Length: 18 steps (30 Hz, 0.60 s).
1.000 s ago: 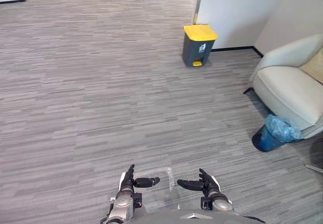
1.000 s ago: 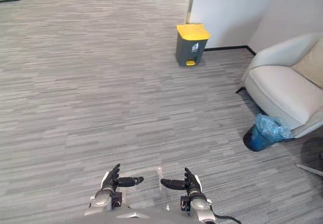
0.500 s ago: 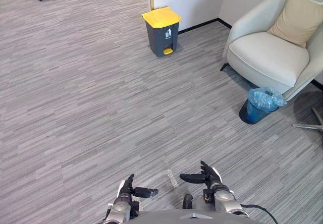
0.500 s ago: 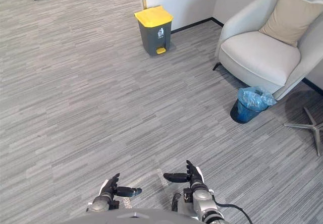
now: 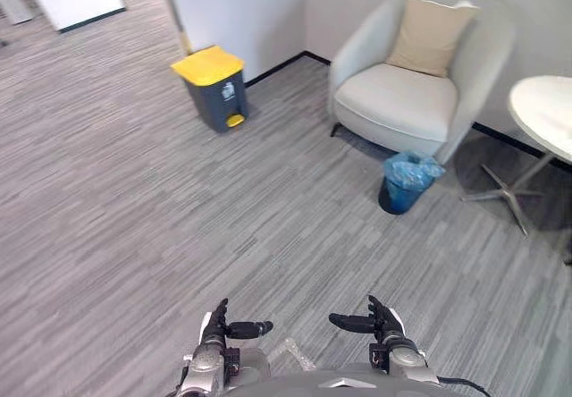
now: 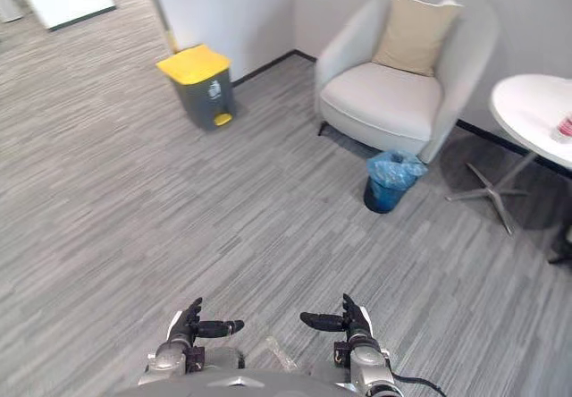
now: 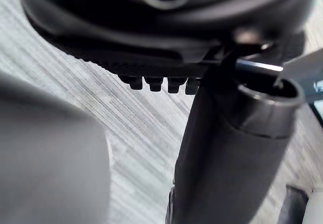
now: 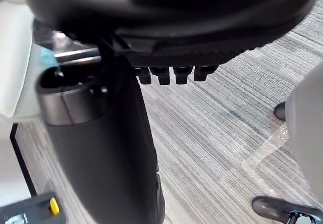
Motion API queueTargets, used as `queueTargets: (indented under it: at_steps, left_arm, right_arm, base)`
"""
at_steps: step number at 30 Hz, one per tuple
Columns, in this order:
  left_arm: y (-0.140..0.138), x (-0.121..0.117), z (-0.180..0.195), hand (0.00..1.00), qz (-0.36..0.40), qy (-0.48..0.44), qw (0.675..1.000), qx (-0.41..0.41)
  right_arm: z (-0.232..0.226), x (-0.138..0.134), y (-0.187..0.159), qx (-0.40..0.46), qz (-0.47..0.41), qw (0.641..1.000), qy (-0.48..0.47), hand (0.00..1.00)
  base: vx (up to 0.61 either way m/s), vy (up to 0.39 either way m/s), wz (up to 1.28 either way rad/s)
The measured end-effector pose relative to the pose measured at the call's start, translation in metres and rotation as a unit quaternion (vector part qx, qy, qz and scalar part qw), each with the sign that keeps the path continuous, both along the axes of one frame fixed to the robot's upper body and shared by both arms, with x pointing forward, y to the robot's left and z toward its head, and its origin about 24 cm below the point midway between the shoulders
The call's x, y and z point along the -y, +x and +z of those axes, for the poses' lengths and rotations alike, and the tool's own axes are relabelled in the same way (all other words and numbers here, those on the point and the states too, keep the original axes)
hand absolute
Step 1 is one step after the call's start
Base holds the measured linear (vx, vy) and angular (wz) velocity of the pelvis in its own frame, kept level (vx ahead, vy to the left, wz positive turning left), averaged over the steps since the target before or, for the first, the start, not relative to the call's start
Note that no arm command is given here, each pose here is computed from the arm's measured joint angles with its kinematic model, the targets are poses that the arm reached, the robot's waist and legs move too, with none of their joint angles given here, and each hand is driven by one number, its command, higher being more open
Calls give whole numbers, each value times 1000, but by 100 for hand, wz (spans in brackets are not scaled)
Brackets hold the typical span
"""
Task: Organize the slippers on the shoe rack
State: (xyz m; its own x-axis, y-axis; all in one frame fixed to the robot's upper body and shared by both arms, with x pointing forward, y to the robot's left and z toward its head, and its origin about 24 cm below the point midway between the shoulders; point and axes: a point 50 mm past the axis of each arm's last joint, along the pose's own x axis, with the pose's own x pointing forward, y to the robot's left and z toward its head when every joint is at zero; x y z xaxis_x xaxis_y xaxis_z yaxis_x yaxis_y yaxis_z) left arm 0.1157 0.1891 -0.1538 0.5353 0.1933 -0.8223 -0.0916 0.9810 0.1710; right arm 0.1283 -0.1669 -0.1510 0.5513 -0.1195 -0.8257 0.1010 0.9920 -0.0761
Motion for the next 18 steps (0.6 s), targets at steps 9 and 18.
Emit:
queueTargets:
  at_steps: [9,18]
  left_arm:
    - [-6,-3,-3,100,-1,5,1000,-15]
    - [-1,14,-4,100,-40,-10,999,-17]
  right_arm:
    - [-2,-10,0,-4,5,1000,12,100]
    - [0,10,8,-2,17,1000,-18,100]
  base:
    - [78,101,-79]
    - [37,-82,-35]
